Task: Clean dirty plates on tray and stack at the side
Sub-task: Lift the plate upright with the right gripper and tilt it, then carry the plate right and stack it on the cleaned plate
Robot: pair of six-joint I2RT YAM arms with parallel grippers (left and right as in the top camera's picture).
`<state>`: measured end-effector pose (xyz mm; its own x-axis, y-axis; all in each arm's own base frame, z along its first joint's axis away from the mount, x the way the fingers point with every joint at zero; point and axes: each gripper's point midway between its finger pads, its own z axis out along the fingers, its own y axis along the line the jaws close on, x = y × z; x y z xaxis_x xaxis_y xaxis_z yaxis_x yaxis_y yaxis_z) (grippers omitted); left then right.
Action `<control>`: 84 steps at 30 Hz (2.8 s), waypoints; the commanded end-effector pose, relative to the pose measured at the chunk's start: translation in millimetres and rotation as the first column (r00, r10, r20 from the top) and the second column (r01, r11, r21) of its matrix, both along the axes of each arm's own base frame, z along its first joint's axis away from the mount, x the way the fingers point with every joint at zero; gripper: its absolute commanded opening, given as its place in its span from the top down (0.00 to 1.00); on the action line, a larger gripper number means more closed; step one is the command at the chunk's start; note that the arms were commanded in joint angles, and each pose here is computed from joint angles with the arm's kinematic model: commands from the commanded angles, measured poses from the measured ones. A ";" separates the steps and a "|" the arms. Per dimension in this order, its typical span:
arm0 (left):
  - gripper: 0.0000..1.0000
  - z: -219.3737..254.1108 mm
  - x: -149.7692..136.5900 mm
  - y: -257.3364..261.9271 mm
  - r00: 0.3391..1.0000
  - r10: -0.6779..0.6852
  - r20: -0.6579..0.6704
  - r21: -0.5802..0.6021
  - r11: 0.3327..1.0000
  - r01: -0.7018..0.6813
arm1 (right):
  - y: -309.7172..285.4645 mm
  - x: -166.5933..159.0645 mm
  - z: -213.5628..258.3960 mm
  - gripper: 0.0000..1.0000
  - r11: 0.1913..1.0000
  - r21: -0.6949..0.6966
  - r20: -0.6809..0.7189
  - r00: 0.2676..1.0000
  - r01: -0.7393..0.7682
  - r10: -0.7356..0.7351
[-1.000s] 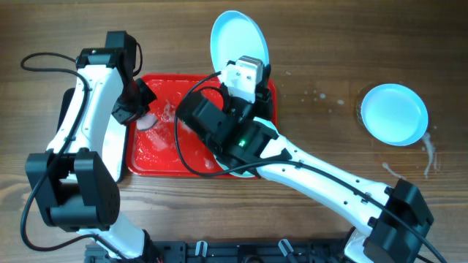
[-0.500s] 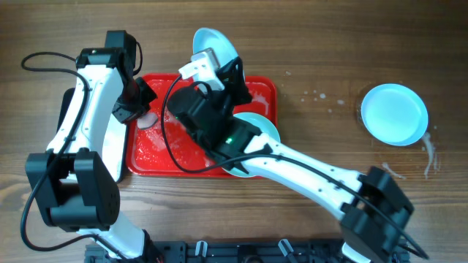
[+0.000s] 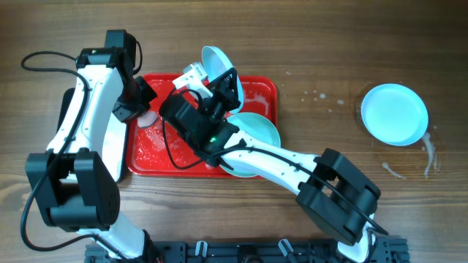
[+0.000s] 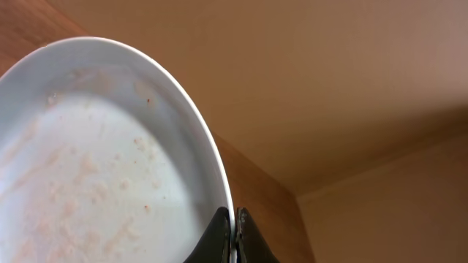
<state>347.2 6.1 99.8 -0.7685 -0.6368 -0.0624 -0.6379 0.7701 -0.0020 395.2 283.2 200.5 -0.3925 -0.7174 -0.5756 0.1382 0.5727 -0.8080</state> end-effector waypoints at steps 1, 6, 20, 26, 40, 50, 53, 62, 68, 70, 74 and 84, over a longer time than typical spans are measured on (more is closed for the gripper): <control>0.96 8.0 3.5 0.5 1.000 -0.012 0.027 -0.003 1.000 0.012 | -2.8 -1.7 1.3 0.96 1.000 -0.008 0.017 1.000 0.025 -0.025; 0.96 8.0 3.4 0.5 1.000 -0.012 0.027 -0.003 1.000 0.012 | -2.8 -1.7 1.2 0.96 0.999 0.033 0.035 0.999 0.029 -0.031; 0.96 8.0 3.3 0.5 1.000 -0.012 0.026 -0.003 1.000 0.012 | -3.1 1.1 -20.6 0.96 0.987 0.163 0.010 1.000 0.009 -0.011; 0.96 8.0 3.4 0.5 1.000 -0.012 0.027 -0.003 1.000 0.012 | -20.6 2.6 -12.6 0.95 0.996 0.058 0.019 0.997 0.073 -0.074; 0.96 8.3 6.8 0.5 0.999 -0.012 0.041 -0.003 1.000 0.012 | -35.9 -18.5 -13.7 0.96 0.988 0.119 0.002 0.995 0.095 -0.096; 0.96 8.3 6.9 0.6 0.999 -0.012 0.041 -0.002 1.000 0.012 | -51.0 -31.5 59.3 0.96 0.883 0.469 -0.069 0.996 -0.024 0.064; 0.96 8.3 7.0 0.6 0.999 -0.012 0.041 -0.002 1.000 0.012 | -93.3 -42.5 60.7 0.96 0.743 0.664 -0.189 0.980 0.087 0.055; 0.96 8.5 8.8 0.5 0.999 -0.012 0.049 -0.003 1.000 0.013 | -240.0 -28.4 48.4 0.96 0.291 0.895 -0.405 0.888 0.337 0.218; 0.96 8.5 9.0 0.5 0.999 -0.012 0.049 -0.003 1.000 0.013 | -365.7 -34.3 9.7 0.96 0.019 0.909 -0.416 0.908 0.417 -0.059; 0.96 8.6 9.7 0.5 0.999 -0.012 0.052 -0.003 1.000 0.012 | -411.2 -51.1 -15.4 0.95 -0.102 0.892 -0.453 0.863 0.441 -0.224; 0.96 8.6 9.9 0.6 0.999 -0.012 0.053 -0.002 1.000 0.013 | -461.7 -81.7 -55.8 0.96 -0.284 0.865 -0.501 0.747 0.414 -0.437; 0.96 8.8 11.6 0.5 0.998 -0.012 0.060 -0.003 1.000 0.013 | -496.2 -118.0 -120.4 0.96 -0.337 0.843 -0.532 0.556 0.419 -0.639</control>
<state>354.6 6.0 100.3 -0.7663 -0.6368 -0.0852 -0.6376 0.7701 -0.0215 284.4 -204.6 93.3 -0.1556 0.8873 -0.4341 0.8660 0.3340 0.3721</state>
